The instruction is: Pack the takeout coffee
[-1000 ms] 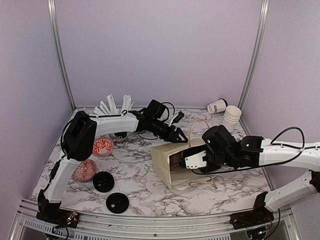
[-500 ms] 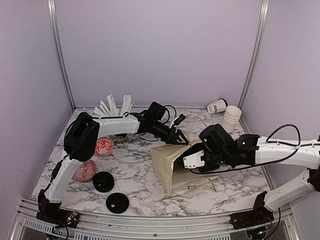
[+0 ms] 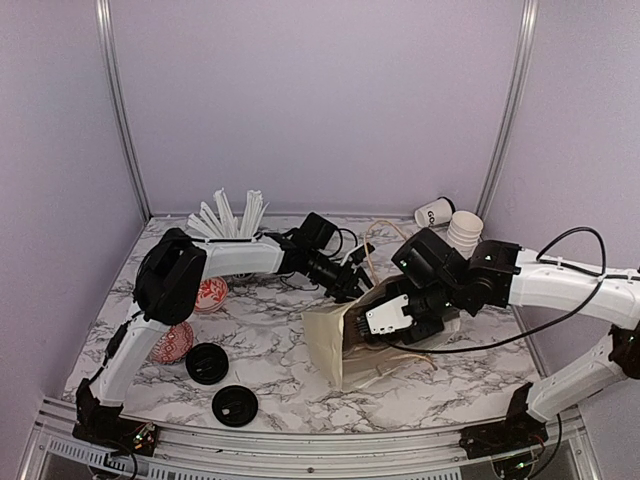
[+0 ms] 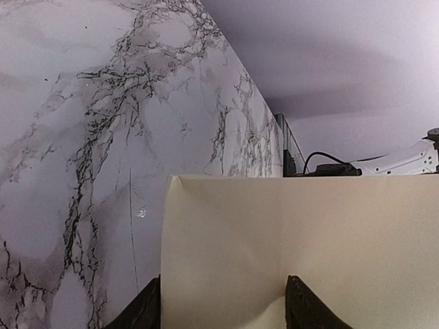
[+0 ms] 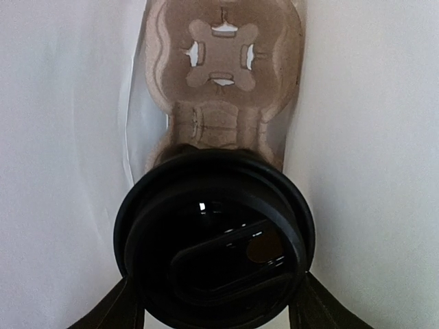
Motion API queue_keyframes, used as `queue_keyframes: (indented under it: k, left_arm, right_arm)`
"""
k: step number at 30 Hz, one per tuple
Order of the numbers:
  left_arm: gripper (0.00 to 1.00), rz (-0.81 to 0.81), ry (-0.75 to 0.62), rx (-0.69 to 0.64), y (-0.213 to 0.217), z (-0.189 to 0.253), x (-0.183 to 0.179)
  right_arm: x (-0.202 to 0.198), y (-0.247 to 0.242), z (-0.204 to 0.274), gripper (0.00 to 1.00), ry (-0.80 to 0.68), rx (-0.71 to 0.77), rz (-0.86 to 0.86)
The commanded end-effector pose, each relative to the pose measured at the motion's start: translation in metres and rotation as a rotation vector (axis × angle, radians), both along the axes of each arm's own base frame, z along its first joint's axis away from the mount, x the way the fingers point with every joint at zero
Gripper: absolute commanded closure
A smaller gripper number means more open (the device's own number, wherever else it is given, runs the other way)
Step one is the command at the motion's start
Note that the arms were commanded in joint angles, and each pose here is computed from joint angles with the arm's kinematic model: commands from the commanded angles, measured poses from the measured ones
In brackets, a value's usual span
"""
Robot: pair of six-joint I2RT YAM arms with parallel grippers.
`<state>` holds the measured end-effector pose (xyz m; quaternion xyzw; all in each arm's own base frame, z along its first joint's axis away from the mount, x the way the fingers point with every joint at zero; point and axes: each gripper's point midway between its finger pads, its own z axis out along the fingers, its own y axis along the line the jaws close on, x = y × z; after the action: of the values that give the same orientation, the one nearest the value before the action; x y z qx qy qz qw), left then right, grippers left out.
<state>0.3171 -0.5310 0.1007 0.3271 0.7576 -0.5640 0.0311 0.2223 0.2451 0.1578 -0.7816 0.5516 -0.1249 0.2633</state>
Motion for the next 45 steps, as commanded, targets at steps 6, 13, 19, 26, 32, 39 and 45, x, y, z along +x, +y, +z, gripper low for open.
queue_keyframes:
  k: [6, 13, 19, 26, 32, 39, 45]
  left_arm:
    - [0.37, -0.111, 0.234, 0.043, -0.001, -0.017, -0.051]
    - [0.23, -0.095, 0.242, 0.054, 0.006, -0.018, -0.049]
    - [0.01, 0.050, 0.093, 0.054, 0.014, -0.001, 0.002]
    - [0.01, 0.242, -0.053, 0.027, 0.033, 0.042, 0.067]
    - [0.01, 0.366, -0.226, 0.041, 0.049, 0.075, 0.093]
    - [0.01, 0.527, -0.472, 0.080, 0.083, 0.136, 0.112]
    - [0.01, 0.558, -0.626, 0.041, 0.108, 0.196, 0.099]
  right_arm:
    - [-0.027, 0.014, 0.005, 0.61, 0.213, 0.005, 0.066]
    - [-0.049, 0.018, 0.001, 0.61, 0.375, 0.017, 0.079]
    - [-0.042, 0.015, -0.011, 0.63, 0.366, 0.016, 0.069]
    - [-0.019, 0.014, -0.014, 0.64, 0.327, 0.101, 0.038]
    - [-0.017, 0.012, -0.037, 0.64, 0.319, 0.097, 0.041]
    - [-0.015, 0.014, -0.049, 0.63, 0.380, 0.050, 0.002]
    - [-0.015, 0.022, -0.047, 0.64, 0.505, -0.024, -0.056]
